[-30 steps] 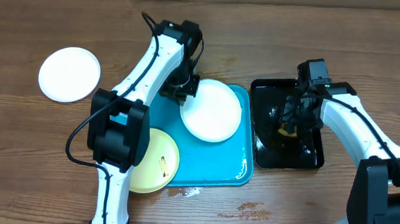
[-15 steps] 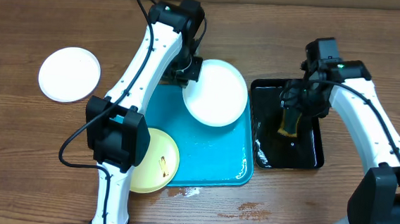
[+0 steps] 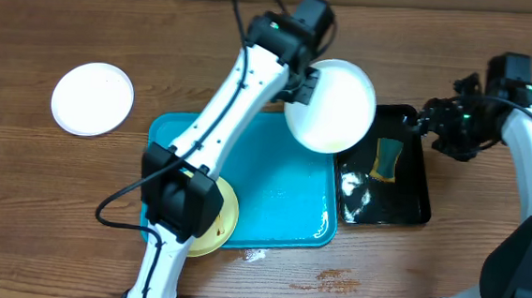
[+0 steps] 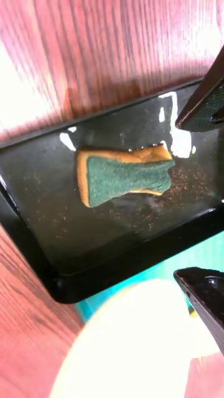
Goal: Clean dirty plates on tray and stack at the side
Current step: 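Lift the white plate with the left gripper and hold it up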
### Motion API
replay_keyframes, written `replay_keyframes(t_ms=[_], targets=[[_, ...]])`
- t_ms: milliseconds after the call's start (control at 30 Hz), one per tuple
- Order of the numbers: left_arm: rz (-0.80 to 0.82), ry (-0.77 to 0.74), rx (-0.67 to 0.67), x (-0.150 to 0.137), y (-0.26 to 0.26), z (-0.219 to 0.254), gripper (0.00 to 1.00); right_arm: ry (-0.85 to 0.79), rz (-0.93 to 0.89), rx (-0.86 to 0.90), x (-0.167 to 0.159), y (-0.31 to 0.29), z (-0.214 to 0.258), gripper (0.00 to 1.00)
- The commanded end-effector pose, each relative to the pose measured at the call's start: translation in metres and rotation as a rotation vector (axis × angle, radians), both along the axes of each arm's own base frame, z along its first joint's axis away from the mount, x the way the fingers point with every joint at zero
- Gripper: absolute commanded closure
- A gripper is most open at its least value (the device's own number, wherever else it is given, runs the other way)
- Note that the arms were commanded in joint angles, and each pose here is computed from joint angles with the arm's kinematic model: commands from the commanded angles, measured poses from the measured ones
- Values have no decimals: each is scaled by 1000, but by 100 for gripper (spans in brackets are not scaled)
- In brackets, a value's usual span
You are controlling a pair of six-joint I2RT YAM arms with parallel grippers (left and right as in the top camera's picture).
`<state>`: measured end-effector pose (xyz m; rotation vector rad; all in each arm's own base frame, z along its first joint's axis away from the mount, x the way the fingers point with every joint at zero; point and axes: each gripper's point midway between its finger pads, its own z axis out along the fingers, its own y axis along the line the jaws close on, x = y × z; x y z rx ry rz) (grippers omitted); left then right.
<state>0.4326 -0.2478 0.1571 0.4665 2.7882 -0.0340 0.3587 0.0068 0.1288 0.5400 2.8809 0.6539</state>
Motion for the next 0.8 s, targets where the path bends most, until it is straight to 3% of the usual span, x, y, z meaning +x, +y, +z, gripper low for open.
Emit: replay_keyframes(t_ms=[0,233,467,767], targets=[[1,-123,63,12,-12,11,96,-69,37,67,6,4,18,30],[-30,-410,291,23,-32,44,96,-85,61,97,6,8,21,31],[-96,-695,530,9,-68,94,96,-98,58,72,10,4,19,34],[-169,-745,577,-12,-93,103,96,-220,57,42,37,-2,27,35]])
